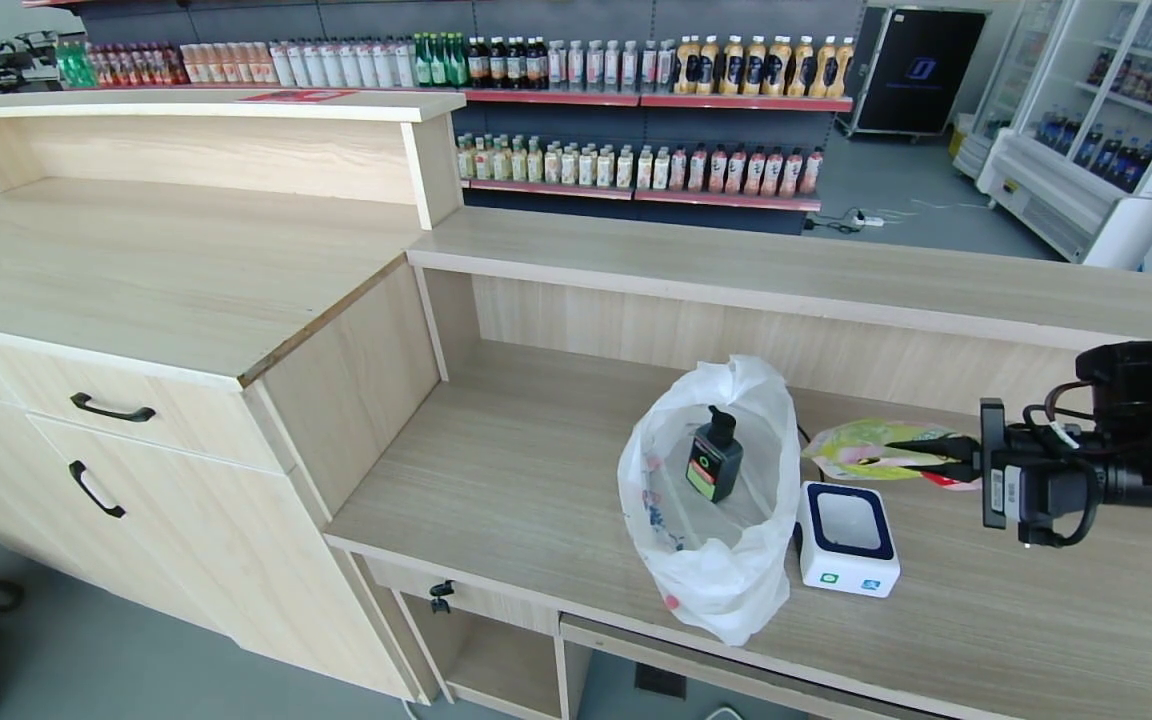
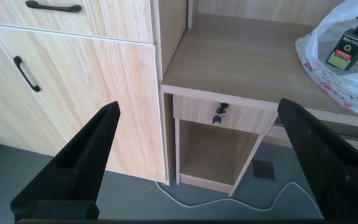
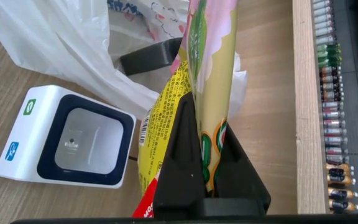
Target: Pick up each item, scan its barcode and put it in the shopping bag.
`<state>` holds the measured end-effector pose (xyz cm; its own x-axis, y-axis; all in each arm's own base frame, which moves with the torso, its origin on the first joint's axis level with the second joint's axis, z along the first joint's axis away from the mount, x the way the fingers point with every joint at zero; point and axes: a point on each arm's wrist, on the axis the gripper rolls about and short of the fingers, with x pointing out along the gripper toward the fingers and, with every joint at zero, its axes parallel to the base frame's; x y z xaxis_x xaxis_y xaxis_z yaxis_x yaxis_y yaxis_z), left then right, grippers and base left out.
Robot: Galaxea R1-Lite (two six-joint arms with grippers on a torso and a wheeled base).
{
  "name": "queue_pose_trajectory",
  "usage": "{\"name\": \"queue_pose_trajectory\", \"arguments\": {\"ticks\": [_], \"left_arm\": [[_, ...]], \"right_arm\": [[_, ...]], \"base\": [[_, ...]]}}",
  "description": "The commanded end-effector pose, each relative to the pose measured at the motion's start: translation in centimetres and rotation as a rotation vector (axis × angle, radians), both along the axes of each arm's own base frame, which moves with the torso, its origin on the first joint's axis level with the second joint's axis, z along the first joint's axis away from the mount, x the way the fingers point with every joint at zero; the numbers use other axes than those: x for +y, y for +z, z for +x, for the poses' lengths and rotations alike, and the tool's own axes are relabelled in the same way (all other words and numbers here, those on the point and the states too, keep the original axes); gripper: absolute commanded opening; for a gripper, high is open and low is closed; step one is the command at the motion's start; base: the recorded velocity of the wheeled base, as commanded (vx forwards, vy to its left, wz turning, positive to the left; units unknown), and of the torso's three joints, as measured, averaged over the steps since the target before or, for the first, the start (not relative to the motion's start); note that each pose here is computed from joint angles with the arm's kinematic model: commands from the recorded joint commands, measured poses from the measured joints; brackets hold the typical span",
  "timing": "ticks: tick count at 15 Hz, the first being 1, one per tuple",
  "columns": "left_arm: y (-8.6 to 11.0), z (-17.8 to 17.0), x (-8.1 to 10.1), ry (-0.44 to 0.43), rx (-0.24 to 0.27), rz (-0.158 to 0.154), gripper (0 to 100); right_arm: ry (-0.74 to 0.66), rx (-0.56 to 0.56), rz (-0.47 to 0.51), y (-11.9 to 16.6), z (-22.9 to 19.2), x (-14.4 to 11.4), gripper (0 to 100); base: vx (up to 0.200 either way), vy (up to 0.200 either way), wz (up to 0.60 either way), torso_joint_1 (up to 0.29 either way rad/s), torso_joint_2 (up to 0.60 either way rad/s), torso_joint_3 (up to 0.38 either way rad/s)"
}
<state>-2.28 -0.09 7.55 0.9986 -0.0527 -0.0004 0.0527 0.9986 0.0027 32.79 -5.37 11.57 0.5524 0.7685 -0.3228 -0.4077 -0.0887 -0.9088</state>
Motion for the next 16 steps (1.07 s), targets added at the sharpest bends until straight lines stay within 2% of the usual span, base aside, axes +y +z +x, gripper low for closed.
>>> {"name": "queue_pose_trajectory", "arguments": {"ticks": [1,6,7,8,10,11,13,14,16], "left_arm": [[0.0,0.0,0.0,-0.001,0.001,0.000,100],[0.0,0.0,0.0,-0.001,0.001,0.000,100],[0.0,0.0,0.0,0.001,0.001,0.000,100],[0.0,0.0,0.0,0.001,0.001,0.000,100],[0.0,0.0,0.0,-0.001,0.001,0.000,100],[0.0,0.0,0.0,0.001,0.001,0.000,100],[0.0,0.0,0.0,-0.001,0.001,0.000,100],[0.0,0.0,0.0,-0.001,0.001,0.000,100],[0.0,0.0,0.0,-0.001,0.001,0.000,100]], "right_arm": [[0.001,0.002,0.001,-0.1,0.1,0.0,0],[0.001,0.008,0.003,-0.4,0.3,0.0,0],[-0.004,-0.005,0.004,0.7,0.0,0.0,0],[-0.025,-0.005,0.030,2.9,-1.3,0.3,0],[-0.095,0.066,0.138,6.8,-4.3,0.8,0],[-0.207,0.184,0.296,9.8,-7.7,0.7,0],[-0.387,0.349,0.543,12.8,-11.4,0.1,0],[-0.490,0.427,0.673,13.7,-12.6,-0.3,0],[-0.701,0.537,0.883,13.7,-14.1,-1.8,0]], "base": [[0.000,0.000,0.00,0.000,0.00,0.000],[0.000,0.000,0.00,0.000,0.00,0.000],[0.000,0.000,0.00,0.000,0.00,0.000],[0.000,0.000,0.00,0.000,0.00,0.000],[0.000,0.000,0.00,0.000,0.00,0.000],[0.000,0.000,0.00,0.000,0.00,0.000],[0.000,0.000,0.00,0.000,0.00,0.000],[0.000,0.000,0.00,0.000,0.00,0.000],[0.000,0.000,0.00,0.000,0.00,0.000]]}}
